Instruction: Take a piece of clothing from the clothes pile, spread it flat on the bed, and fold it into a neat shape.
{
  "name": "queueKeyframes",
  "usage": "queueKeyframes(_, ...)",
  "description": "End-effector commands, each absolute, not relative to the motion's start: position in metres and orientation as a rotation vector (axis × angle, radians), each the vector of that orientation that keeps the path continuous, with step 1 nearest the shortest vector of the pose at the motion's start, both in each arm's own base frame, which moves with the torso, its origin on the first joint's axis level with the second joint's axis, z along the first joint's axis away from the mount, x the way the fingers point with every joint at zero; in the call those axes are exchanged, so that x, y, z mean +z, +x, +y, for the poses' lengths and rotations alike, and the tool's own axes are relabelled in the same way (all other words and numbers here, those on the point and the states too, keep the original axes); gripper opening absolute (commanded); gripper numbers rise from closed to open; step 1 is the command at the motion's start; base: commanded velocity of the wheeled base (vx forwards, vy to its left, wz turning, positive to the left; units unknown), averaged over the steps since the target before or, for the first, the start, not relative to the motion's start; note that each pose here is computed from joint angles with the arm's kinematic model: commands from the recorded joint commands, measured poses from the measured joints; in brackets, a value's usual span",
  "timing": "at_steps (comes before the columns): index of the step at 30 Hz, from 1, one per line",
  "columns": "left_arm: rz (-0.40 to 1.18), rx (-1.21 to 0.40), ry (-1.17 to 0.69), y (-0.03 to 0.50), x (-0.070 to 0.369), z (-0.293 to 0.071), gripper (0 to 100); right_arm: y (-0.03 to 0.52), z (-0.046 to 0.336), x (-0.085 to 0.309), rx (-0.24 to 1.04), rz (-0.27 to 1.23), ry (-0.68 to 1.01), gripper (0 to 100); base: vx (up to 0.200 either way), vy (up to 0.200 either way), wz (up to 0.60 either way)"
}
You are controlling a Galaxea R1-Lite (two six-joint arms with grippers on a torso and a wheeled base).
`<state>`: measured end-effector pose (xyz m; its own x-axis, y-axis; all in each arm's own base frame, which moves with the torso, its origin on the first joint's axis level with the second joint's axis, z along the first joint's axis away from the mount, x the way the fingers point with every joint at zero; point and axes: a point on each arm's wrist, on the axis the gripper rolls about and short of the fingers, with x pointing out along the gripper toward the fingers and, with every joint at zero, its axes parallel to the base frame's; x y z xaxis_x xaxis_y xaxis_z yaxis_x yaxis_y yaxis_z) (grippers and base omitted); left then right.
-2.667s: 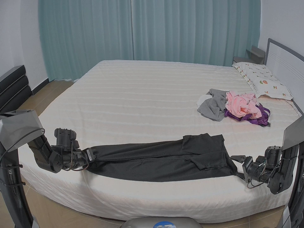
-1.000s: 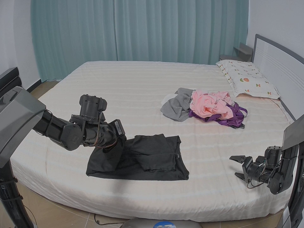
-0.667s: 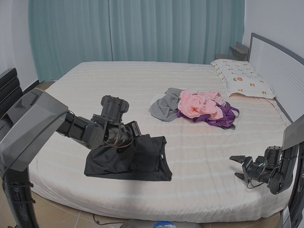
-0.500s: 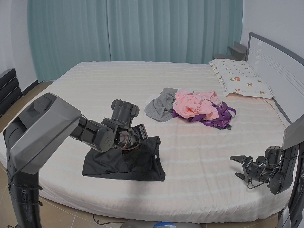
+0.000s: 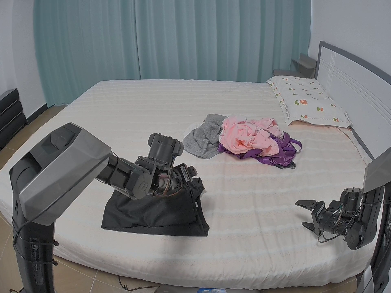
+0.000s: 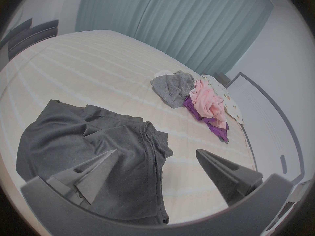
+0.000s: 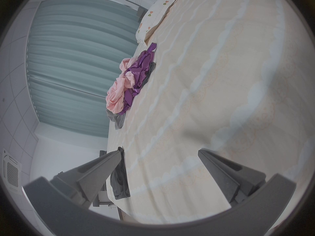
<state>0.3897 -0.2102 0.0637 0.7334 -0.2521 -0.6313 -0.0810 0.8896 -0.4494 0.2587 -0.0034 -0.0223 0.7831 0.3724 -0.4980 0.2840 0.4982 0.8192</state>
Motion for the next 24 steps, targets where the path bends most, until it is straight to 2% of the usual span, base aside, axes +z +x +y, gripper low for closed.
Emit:
queueKeyframes(1, 0.735, -0.077, -0.545, 0.38, 0.088, -0.187, 100, 0.26, -0.003, -0.021, 0.068, 0.69, 1.069, 100, 0.0, 0.0, 0.0)
queueKeyframes(8, 0.831, -0.039, -0.728, 0.357, 0.097, -0.124, 100, 0.26, -0.003, -0.021, 0.068, 0.69, 1.069, 100, 0.0, 0.0, 0.0)
queueKeyframes(12, 0.892, -0.026, -0.797, 0.348, 0.09, -0.105, 100, 0.26, -0.003, -0.021, 0.067, 0.691, 1.071, 100, 0.0, 0.0, 0.0)
queueKeyframes(16, 0.953, 0.016, -0.946, 0.34, 0.085, -0.091, 100, 0.26, -0.003, -0.021, 0.067, 0.691, 1.071, 100, 0.0, 0.0, 0.0)
queueKeyframes(24, 1.027, -0.038, -1.023, 0.331, 0.067, -0.077, 100, 0.26, -0.003, -0.021, 0.068, 0.689, 1.071, 100, 0.0, 0.2, 0.0)
